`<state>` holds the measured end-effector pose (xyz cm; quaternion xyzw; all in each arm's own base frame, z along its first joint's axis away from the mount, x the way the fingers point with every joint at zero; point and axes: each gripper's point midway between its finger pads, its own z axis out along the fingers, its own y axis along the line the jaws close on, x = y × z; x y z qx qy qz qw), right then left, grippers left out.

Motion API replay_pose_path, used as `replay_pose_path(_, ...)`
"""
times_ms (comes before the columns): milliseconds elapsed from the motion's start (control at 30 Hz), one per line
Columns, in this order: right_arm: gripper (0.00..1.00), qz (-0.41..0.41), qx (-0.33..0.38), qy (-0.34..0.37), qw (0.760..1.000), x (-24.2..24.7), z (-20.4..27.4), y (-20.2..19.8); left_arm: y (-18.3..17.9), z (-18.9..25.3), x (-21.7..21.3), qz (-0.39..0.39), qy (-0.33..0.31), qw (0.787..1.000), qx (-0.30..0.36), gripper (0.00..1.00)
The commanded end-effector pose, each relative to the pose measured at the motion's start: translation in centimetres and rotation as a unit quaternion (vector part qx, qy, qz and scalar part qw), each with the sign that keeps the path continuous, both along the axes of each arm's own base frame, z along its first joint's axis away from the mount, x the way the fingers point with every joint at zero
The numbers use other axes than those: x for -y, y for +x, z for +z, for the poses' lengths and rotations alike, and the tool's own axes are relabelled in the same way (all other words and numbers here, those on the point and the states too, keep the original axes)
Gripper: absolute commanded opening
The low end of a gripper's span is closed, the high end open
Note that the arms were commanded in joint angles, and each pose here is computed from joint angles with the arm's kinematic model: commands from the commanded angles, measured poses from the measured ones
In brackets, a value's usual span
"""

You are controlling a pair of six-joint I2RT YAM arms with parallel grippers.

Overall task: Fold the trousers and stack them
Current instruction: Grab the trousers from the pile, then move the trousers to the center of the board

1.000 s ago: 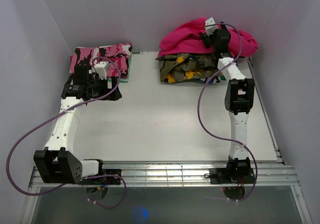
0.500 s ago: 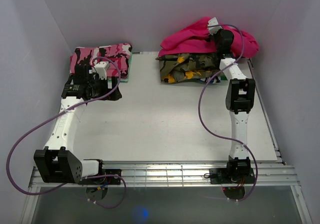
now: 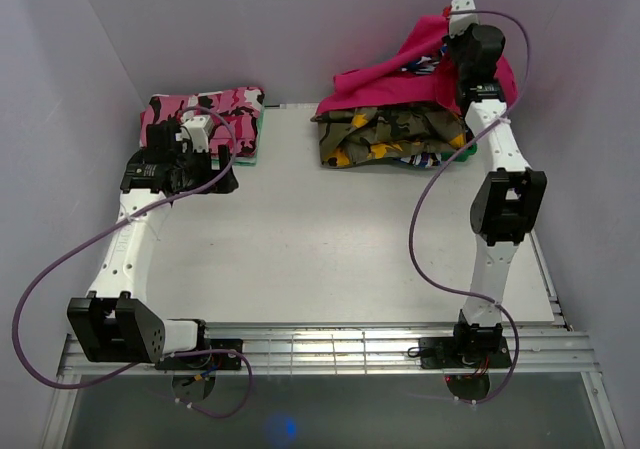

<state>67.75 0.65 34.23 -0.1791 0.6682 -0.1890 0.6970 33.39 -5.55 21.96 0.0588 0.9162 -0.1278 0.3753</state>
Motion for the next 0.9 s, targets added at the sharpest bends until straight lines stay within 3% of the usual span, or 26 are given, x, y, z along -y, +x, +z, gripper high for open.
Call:
replay_pose_path(0, 0.08, 0.079, 0.203, 0.059, 0.974, -3.0, 21.4, -10.3, 0.9, 2.7, -0.5, 0.023, -0.013, 0.999, 0.031, 0.98)
replay_pose_path(233, 0.08, 0.190, 0.224, 0.084, 0.952, -7.4, 29.1, -22.5, 2.2, 6.3, -1.6, 0.033, -0.055, 0.996, 0.067, 0.98)
replay_pose_path(533, 0.08, 0.268, 0.230, 0.106, 0.929, -9.4, 31.8, -33.9, 1.5, 9.6, -0.5, -0.002, -0.093, 0.989, 0.112, 0.98)
replay_pose_path(667, 0.08, 0.295, 0.170, 0.106, 0.934, -10.6, 26.4, -34.6, 0.4, 9.7, 0.5, -0.037, -0.100, 0.987, 0.123, 0.98)
replay_pose_path(700, 0.08, 0.300, 0.123, 0.113, 0.939, -11.3, 22.2, -33.2, 0.3, 9.7, 0.6, -0.045, -0.100, 0.986, 0.126, 0.98)
replay_pose_path(800, 0.08, 0.334, 0.068, 0.119, 0.932, -12.8, 16.7, -34.3, -0.5, 8.9, 1.1, -0.069, -0.096, 0.985, 0.126, 0.98)
replay_pose_path(867, 0.08, 0.369, -0.011, 0.124, 0.921, -14.4, 9.8, -35.1, -0.6, 8.2, 1.0, -0.086, -0.083, 0.985, 0.126, 0.98)
